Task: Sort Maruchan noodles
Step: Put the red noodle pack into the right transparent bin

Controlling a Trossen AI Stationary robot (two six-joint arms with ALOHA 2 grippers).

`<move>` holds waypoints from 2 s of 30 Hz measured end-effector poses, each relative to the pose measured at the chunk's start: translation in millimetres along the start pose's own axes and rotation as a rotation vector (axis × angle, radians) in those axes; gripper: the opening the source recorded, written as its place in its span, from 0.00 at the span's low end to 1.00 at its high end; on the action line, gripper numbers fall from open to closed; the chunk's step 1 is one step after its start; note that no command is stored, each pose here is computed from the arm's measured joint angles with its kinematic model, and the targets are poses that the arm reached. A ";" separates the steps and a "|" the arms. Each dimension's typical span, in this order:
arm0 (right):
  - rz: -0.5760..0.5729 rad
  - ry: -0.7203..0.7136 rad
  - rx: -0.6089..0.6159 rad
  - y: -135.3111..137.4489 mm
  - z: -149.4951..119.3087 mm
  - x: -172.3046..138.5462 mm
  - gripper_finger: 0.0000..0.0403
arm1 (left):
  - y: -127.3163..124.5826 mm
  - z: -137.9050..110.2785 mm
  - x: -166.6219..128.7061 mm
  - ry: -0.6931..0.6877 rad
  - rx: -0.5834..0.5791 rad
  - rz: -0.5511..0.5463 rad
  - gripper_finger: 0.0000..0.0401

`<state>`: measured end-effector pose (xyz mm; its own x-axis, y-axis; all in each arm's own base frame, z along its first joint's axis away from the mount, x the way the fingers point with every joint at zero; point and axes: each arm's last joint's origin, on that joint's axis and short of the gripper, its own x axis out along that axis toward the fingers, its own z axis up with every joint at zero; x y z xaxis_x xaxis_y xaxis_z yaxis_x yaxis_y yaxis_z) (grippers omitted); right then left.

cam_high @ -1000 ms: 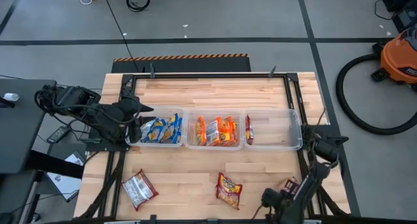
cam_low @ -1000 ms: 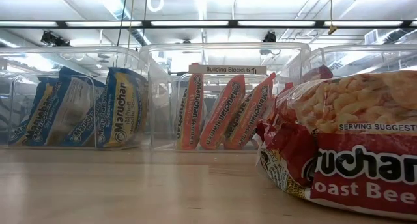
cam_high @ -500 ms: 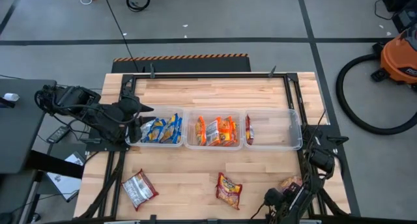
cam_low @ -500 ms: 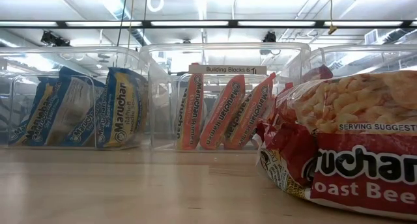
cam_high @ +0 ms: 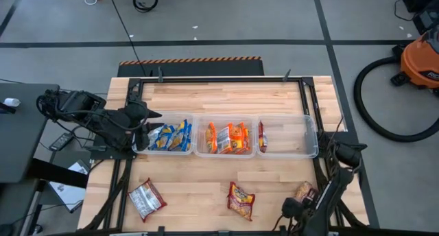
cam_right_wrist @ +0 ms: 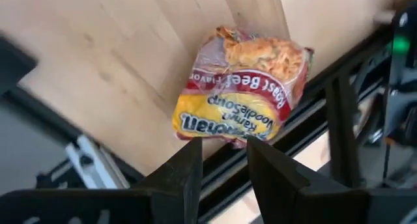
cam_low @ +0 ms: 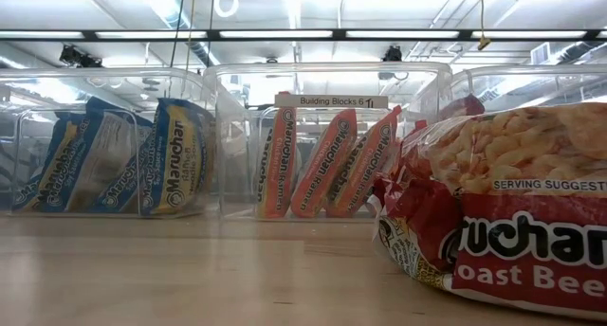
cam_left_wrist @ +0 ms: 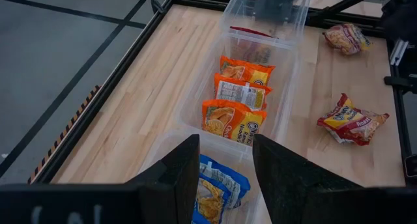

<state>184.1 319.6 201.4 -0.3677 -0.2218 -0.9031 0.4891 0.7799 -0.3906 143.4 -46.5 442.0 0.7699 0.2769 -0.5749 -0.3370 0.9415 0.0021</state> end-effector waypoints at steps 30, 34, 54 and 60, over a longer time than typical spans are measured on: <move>-0.123 0.143 -0.123 44.9 -40.6 47.4 0.31 | -0.1 0.0 0.1 0.000 0.000 0.000 0.37; -0.223 0.218 -0.188 36.1 -37.3 73.6 0.31 | -0.1 0.0 0.1 0.000 0.000 0.000 0.37; -0.087 -0.179 -0.297 27.9 7.3 31.7 0.31 | -0.1 0.0 0.1 0.000 0.000 0.000 0.37; -0.078 -0.177 -0.372 27.5 22.6 15.9 0.31 | -0.1 0.1 0.1 0.000 0.000 0.000 0.37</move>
<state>209.6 324.2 172.3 -0.2344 -0.3603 -0.9029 0.1342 0.9079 -0.3971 143.6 -46.6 441.9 0.7698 0.2771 -0.5750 -0.3374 0.9414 0.0020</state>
